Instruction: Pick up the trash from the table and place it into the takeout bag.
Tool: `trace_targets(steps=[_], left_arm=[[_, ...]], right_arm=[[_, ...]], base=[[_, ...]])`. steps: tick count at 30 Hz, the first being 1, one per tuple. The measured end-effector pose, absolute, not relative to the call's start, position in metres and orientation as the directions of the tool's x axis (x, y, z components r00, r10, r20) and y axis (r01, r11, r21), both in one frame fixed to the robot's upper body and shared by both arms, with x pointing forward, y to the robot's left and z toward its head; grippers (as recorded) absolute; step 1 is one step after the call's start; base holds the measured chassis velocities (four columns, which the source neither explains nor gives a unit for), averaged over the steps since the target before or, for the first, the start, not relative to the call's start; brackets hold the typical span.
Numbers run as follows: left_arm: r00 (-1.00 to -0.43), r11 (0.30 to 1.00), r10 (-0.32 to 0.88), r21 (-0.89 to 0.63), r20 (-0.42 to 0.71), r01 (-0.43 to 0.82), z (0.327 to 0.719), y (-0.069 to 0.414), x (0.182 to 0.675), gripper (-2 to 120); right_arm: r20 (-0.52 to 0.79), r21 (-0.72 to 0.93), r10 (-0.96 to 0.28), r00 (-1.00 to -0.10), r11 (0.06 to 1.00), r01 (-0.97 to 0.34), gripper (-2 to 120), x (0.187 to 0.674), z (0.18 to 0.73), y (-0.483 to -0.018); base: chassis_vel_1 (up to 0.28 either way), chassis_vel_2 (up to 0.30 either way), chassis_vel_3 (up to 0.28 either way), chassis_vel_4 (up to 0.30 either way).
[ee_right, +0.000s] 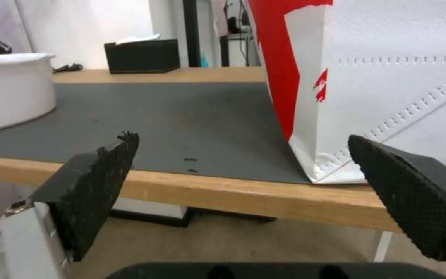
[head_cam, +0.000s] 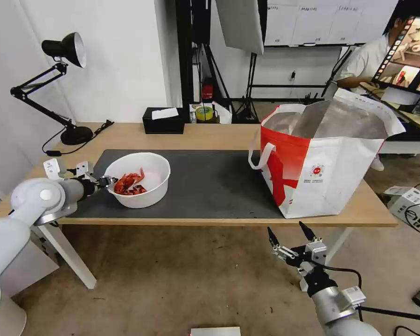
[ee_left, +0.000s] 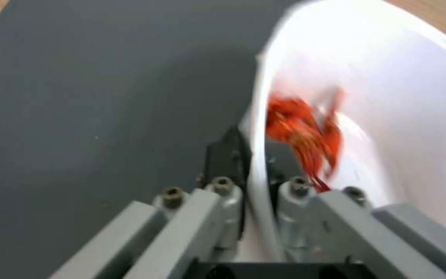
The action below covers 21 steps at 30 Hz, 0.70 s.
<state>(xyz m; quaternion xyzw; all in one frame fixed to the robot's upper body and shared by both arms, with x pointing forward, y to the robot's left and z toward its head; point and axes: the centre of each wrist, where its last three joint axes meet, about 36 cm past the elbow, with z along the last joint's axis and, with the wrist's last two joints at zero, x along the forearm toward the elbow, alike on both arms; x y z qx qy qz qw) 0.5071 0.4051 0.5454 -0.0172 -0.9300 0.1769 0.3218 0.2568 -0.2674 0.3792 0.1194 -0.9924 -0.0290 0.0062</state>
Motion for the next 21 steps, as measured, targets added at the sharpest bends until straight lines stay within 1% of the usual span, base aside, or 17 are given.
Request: trace_targets(steps=[6, 11, 14, 19, 21], left_arm=[[-0.805, 0.932, 0.156, -0.356, 0.572, -0.072, 0.552, 0.403, 0.508, 0], [-0.828, 0.924, 0.189, -0.381, 0.527, -0.032, 0.571, 0.396, 0.508, 0], [-0.844, 0.920, 0.223, -0.392, 0.488, 0.017, 0.592, 0.385, 0.511, 0], [-0.848, 0.919, 0.263, -0.388, 0.461, 0.074, 0.608, 0.368, 0.516, 0], [-0.853, 0.913, 0.297, -0.390, 0.429, 0.122, 0.622, 0.354, 0.520, 0]], right_arm=[[0.005, 0.059, -0.237, -0.971, 0.970, -0.237, 100, 0.257, 0.379, -0.267], [0.006, 0.059, -0.237, -0.971, 0.970, -0.237, 100, 0.257, 0.379, -0.267], [0.006, 0.059, -0.237, -0.971, 0.970, -0.237, 100, 0.257, 0.379, -0.267], [0.006, 0.059, -0.237, -0.971, 0.970, -0.237, 100, 0.257, 0.379, -0.267], [0.006, 0.059, -0.237, -0.971, 0.970, -0.237, 100, 0.257, 0.379, -0.267]], base=[[0.000, 0.000, 0.000, 0.000], [0.000, 0.000, 0.000, 0.000], [0.000, 0.000, 0.000, 0.000], [0.000, 0.000, 0.000, 0.000], [0.000, 0.000, 0.000, 0.000]])
